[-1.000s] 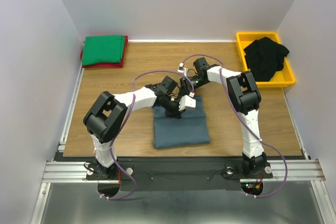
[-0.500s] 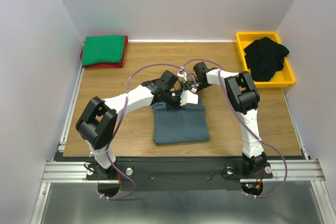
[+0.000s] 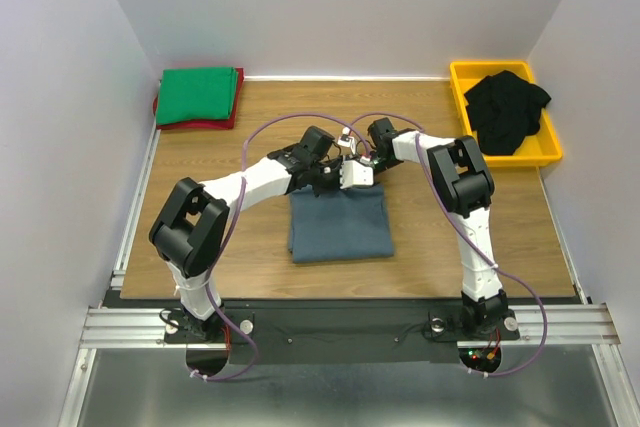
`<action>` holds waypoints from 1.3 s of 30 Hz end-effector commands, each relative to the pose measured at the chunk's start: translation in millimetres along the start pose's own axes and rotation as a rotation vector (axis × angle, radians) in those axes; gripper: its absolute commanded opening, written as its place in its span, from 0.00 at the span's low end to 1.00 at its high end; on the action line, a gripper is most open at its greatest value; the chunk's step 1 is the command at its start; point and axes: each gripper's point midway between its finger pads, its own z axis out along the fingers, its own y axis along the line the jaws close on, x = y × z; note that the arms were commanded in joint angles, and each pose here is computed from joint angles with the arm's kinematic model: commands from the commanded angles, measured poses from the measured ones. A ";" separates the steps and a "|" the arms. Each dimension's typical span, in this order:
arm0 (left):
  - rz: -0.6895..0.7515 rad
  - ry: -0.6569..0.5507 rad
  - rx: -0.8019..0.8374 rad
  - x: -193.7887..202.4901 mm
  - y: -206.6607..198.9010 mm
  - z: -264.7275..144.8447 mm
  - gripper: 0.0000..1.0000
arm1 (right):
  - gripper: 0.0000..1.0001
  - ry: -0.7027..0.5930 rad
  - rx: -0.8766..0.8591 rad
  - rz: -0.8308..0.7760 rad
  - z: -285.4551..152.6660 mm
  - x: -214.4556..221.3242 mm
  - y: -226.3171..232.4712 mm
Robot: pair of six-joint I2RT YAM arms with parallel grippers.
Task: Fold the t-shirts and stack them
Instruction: Fold the tshirt
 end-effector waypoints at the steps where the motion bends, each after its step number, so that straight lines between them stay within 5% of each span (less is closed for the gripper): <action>1: 0.047 -0.042 -0.136 -9.5 31.0 -1.7 0.00 | 0.28 0.070 0.084 0.027 11.7 23.6 -29.5; 15: 0.074 -0.059 -0.206 -12.4 42.6 -8.5 0.00 | 0.29 0.070 0.107 0.022 8.2 18.7 -32.6; 23: 0.083 -0.029 -0.141 10.0 24.2 10.4 0.00 | 0.49 -0.030 0.462 -0.122 -82.0 -52.9 -50.3; 28: 0.087 -0.035 -0.126 10.7 23.0 16.1 0.00 | 0.50 -0.081 0.568 -0.160 -133.9 -69.5 -39.8; 39: 0.089 -0.040 -0.124 10.5 25.4 17.9 0.00 | 0.53 -0.028 0.384 -0.103 -128.6 -14.0 -1.5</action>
